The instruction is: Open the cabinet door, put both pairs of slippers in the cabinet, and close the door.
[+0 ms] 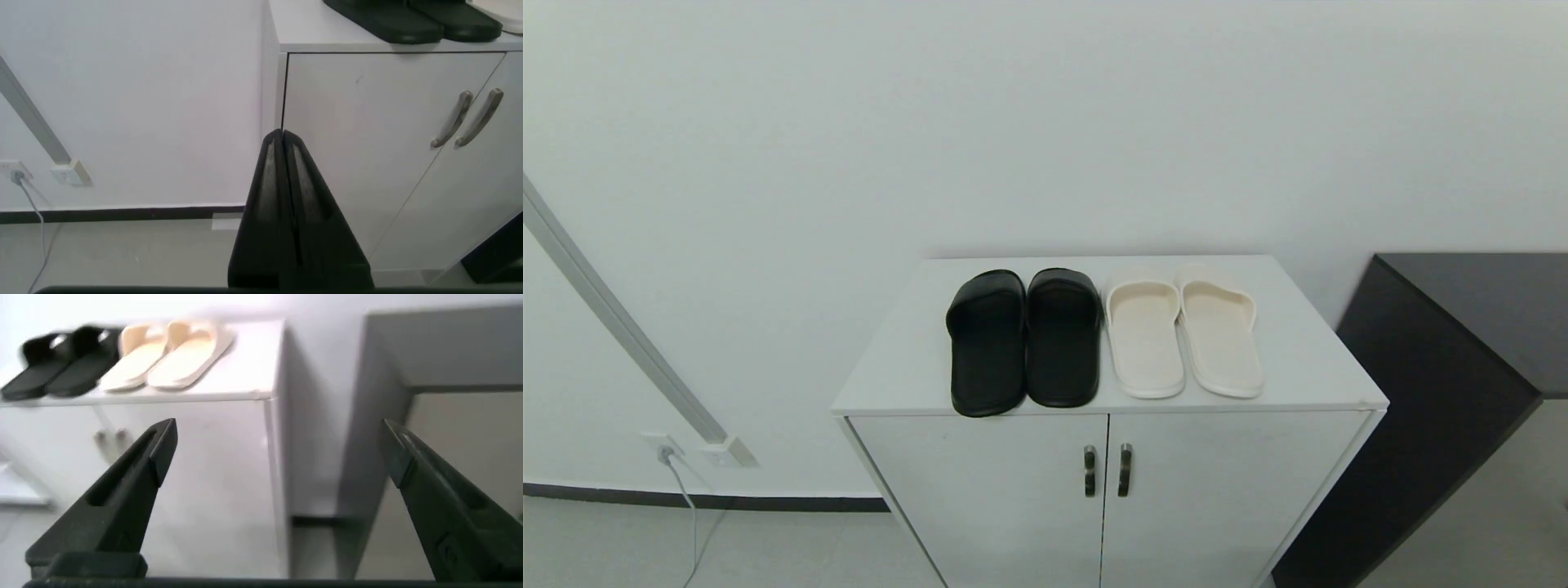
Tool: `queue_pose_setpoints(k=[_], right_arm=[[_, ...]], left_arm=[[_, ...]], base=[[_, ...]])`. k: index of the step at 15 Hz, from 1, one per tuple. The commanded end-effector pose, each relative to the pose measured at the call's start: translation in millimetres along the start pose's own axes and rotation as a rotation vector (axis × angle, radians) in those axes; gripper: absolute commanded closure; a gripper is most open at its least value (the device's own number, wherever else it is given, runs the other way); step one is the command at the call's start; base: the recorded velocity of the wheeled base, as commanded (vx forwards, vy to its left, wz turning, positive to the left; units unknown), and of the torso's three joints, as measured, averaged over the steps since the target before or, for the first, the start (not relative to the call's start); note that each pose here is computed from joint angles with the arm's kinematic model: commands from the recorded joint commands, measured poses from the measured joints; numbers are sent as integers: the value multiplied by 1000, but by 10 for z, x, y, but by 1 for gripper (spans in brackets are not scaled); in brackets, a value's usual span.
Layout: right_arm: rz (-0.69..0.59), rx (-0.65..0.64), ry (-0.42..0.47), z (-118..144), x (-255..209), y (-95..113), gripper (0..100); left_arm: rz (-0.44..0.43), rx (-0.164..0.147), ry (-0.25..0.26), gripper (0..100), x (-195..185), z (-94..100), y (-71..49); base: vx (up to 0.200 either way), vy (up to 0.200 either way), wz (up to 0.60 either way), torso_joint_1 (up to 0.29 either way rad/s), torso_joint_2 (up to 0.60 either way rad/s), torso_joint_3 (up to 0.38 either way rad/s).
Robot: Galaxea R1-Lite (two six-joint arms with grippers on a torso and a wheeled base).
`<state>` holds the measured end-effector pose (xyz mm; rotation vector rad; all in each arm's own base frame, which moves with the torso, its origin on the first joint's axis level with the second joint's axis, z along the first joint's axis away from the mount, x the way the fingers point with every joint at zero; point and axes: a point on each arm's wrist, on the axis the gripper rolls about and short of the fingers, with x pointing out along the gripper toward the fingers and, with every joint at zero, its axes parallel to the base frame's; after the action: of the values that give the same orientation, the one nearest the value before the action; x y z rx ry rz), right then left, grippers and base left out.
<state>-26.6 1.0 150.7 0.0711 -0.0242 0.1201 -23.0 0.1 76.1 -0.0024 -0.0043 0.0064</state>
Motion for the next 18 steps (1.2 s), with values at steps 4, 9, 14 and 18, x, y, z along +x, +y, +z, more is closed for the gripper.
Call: queue_pose_setpoints(k=[4, 9, 14, 18], right_arm=[[169, 52, 331, 112, 1053, 41, 0], [252, 75, 313, 208, 1769, 516, 0], [251, 60, 219, 524, 2025, 1095, 0], [167, 38, 201, 538, 2335, 1605, 0]], left_arm=[[1, 7, 1, 100, 1, 0, 0], [4, 10, 1, 100, 1, 0, 1], [7, 13, 3, 100, 1, -1, 1], [4, 13, 3, 100, 1, -1, 1]], base=[[0, 0, 0, 0, 0, 0], [0, 0, 0, 0, 0, 0], [0, 0, 0, 0, 0, 0], [0, 0, 0, 0, 0, 0]])
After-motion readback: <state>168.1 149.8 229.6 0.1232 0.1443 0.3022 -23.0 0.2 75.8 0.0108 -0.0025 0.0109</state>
